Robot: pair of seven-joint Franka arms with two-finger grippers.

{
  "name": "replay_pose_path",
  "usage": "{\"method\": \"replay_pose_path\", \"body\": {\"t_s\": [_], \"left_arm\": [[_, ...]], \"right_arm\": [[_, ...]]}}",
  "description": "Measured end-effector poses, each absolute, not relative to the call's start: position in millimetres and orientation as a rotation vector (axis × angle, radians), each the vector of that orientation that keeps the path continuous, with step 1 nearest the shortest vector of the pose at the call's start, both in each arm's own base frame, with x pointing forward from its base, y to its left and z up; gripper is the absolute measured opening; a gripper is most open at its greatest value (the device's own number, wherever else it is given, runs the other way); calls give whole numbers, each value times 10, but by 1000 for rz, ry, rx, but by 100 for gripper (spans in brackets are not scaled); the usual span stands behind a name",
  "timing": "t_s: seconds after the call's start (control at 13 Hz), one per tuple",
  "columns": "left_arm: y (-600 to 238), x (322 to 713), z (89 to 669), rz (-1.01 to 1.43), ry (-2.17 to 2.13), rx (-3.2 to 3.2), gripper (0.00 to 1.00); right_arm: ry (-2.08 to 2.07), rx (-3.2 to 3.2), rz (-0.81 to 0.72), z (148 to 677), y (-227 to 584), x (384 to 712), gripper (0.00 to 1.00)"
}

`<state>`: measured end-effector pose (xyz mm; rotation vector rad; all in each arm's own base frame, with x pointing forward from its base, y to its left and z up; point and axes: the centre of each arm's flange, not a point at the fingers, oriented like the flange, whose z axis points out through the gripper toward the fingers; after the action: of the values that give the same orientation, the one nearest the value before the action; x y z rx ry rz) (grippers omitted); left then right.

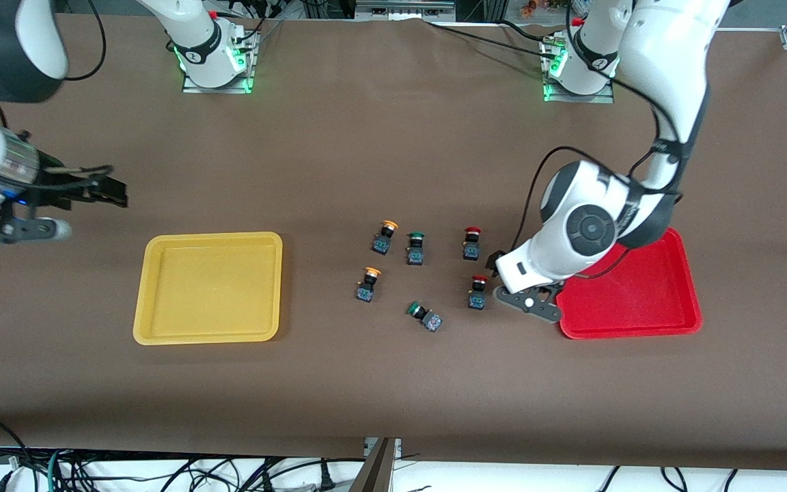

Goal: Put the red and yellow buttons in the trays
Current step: 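Reach the left gripper to a red button while the right gripper moves out, then grasp the red button with the left gripper while the right gripper reaches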

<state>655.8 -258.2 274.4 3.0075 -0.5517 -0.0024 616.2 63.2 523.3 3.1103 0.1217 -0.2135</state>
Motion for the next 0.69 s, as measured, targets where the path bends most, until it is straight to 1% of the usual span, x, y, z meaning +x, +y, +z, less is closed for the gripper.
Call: {"method": "replay_pose_path", "body": {"t_s": [0.15,0.31,0.46,0.69], "left_arm": [[-2668,6583,2510,36,-559,2994,100],[-2792,6522,2296,11,-584,2989,100],[-2848,6501,2123,17,-591,2983,100],[-2890,6488,1947,34,-594,2976,100]], "right_arm": [[38,3115,-189,4954,919,6296,100],[-40,3133,-152,4629,1272,6425,100],[-139,3132,-102,4206,1723,6529,100],[-281,3129,-38,3581,2295,6590,100]]}}
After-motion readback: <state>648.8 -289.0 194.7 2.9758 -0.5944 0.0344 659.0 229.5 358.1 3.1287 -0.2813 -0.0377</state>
